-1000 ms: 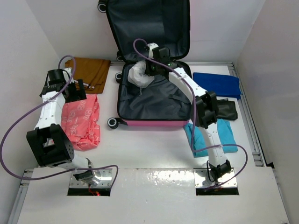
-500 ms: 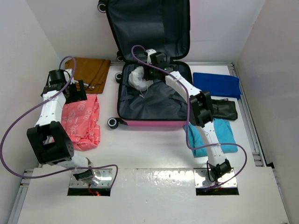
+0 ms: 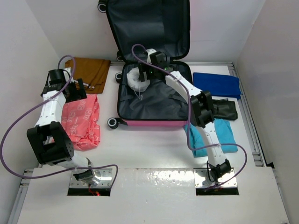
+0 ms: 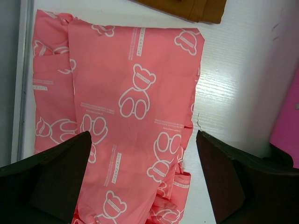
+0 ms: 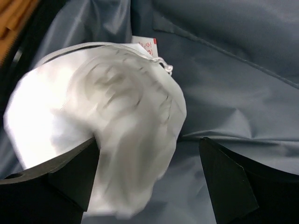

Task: Pack the luggage

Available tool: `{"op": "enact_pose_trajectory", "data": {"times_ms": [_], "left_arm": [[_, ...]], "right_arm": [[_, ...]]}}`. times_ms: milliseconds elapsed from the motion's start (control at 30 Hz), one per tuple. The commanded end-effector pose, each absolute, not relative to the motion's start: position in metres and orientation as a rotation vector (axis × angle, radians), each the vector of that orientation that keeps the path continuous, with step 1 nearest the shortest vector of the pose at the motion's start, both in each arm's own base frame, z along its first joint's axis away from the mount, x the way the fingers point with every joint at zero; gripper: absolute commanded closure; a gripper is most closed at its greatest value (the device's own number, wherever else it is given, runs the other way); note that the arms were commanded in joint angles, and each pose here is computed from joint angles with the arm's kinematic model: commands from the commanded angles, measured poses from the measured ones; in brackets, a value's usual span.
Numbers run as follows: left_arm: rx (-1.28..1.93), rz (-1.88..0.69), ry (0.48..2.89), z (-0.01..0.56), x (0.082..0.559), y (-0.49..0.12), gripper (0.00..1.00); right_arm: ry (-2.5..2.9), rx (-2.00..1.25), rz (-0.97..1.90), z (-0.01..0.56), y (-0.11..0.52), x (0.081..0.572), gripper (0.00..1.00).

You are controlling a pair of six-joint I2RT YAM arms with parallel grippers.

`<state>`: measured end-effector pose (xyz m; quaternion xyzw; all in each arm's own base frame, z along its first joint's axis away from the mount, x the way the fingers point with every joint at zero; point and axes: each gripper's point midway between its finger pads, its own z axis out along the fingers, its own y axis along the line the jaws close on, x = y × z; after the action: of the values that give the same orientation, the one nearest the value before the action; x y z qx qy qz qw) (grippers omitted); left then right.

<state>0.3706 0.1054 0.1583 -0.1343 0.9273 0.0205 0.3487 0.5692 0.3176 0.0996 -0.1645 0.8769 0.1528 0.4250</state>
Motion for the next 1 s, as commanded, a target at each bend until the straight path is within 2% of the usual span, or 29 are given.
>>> {"op": "enact_pose_trajectory", "data": {"times_ms": [0, 200, 433, 567, 633, 700, 967], "left_arm": [[-0.39, 0.071, 2.278, 0.185, 0.379, 0.113, 0.0], [-0.405, 0.1, 2.24, 0.189, 0.38, 0.118, 0.0], [-0.325, 0.168, 2.33, 0.171, 0.362, 0.11, 0.06], [-0.25, 0.257, 2.464, 0.139, 0.331, 0.094, 0.06], [-0.179, 0.249, 2.533, 0.12, 0.317, 0.077, 0.0], [-0.132, 0.238, 2.574, 0.108, 0.31, 0.062, 0.0], [-0.315, 0.511, 2.693, 0.059, 0.308, 0.064, 0.0]], "right_arm": [[1.988, -0.302, 0.474, 0.215, 0.306, 0.579, 0.14], [1.879, -0.2, 0.519, 0.271, 0.276, 0.587, 0.14], [1.901, -0.212, 0.544, 0.284, 0.25, 0.573, 0.17], [2.015, -0.227, 0.484, 0.253, 0.219, 0.545, 0.17], [2.078, -0.203, 0.464, 0.237, 0.198, 0.529, 0.17], [2.113, -0.186, 0.453, 0.229, 0.184, 0.521, 0.17], [2.23, -0.122, 0.438, 0.203, 0.143, 0.491, 0.17]]}}
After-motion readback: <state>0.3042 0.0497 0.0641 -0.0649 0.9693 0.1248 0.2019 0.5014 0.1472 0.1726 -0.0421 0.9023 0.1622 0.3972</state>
